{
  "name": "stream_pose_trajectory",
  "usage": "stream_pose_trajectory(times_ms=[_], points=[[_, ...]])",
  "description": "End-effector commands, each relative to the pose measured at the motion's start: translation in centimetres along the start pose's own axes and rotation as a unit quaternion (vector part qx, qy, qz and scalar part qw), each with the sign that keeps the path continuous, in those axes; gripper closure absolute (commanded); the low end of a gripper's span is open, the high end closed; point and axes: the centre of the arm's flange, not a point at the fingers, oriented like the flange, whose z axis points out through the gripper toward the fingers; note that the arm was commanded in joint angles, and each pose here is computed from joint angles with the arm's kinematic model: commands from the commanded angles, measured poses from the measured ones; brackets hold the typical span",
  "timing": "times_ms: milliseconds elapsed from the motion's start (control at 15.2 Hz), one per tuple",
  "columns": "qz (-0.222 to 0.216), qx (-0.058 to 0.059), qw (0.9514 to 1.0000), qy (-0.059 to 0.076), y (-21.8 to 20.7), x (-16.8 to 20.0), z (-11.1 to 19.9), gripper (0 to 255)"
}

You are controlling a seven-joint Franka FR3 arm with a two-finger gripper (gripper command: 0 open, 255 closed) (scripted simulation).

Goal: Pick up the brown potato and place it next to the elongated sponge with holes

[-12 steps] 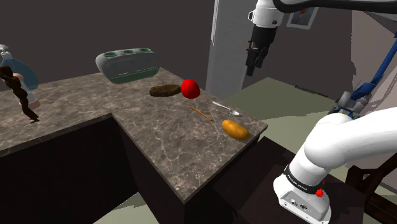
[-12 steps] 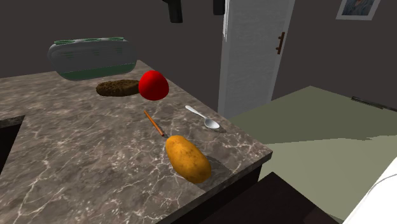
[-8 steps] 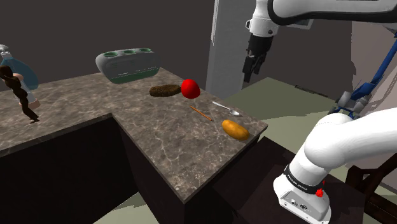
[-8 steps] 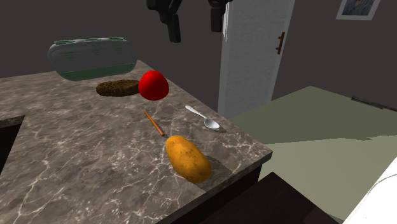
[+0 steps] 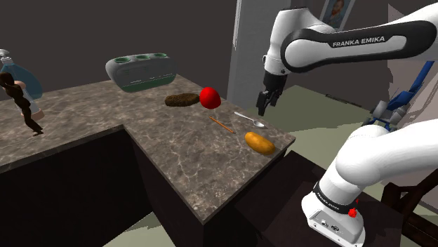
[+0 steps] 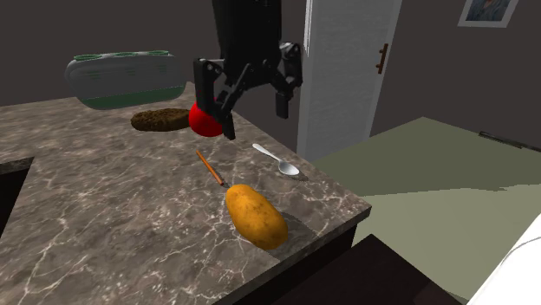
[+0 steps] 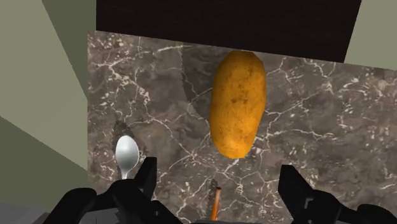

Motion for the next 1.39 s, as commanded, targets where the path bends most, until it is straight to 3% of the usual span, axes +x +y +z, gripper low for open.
stream_pose_trajectory(times_ms=[0, 462, 924, 1320], points=[[0.010, 0.002, 0.9999, 0.003, -0.8, 0.1, 2.5, 0], [0.041, 0.010, 0.9991, 0.007, -2.8, 0.7, 11.2, 0], [0.041, 0.010, 0.9991, 0.007, -2.9, 0.7, 14.9, 0], [0.041, 0.010, 0.9991, 0.007, -2.9, 0.7, 15.2, 0]])
